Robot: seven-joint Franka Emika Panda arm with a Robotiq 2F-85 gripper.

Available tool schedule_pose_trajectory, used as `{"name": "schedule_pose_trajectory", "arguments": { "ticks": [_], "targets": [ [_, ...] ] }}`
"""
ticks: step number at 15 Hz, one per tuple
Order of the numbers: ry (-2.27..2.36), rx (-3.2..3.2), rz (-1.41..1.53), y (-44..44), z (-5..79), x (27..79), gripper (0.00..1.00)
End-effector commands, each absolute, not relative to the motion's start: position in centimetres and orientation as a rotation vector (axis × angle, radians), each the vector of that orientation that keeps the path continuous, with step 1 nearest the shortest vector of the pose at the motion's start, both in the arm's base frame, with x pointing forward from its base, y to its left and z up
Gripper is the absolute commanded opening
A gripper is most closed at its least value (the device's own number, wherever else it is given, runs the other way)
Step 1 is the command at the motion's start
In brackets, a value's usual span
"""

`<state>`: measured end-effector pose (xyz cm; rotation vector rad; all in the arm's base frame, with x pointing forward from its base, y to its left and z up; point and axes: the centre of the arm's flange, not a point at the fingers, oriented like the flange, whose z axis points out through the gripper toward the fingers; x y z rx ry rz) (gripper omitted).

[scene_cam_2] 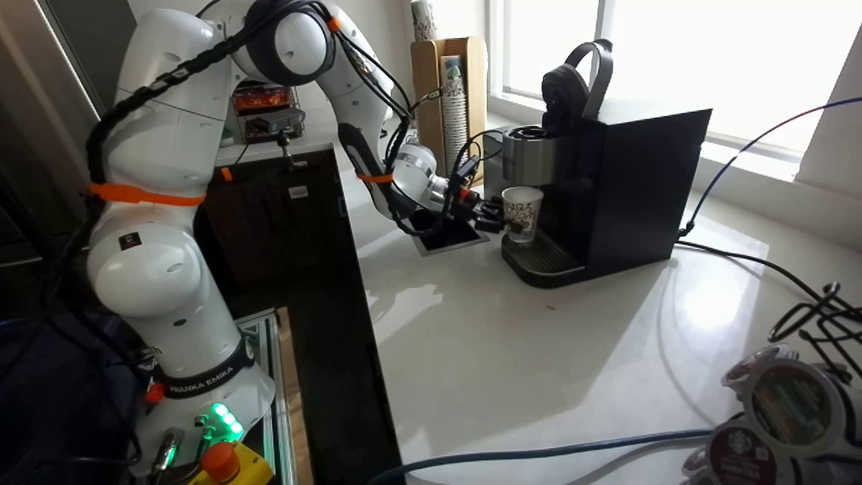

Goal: Remove the cup from the coffee maker

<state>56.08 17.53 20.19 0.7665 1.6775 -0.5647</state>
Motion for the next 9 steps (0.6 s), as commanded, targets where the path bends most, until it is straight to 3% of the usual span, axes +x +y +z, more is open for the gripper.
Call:
{"name": "schedule_pose_trajectory", "arguments": {
  "ticks": [1,5,7,8,9],
  "targets": [
    [1.694,0.739,-0.534,18.6,19.3,54.5,0.74],
    [1.695,0.744,-0.545,18.3,18.7,53.9,0.79],
    [1.679,0.762,-0.553,17.6,18.9,53.7,0.66],
    [1.668,0.768,-0.555,17.3,19.1,53.8,0.5],
    [1.66,0.774,-0.555,17.0,19.2,53.8,0.49]
  ]
}}
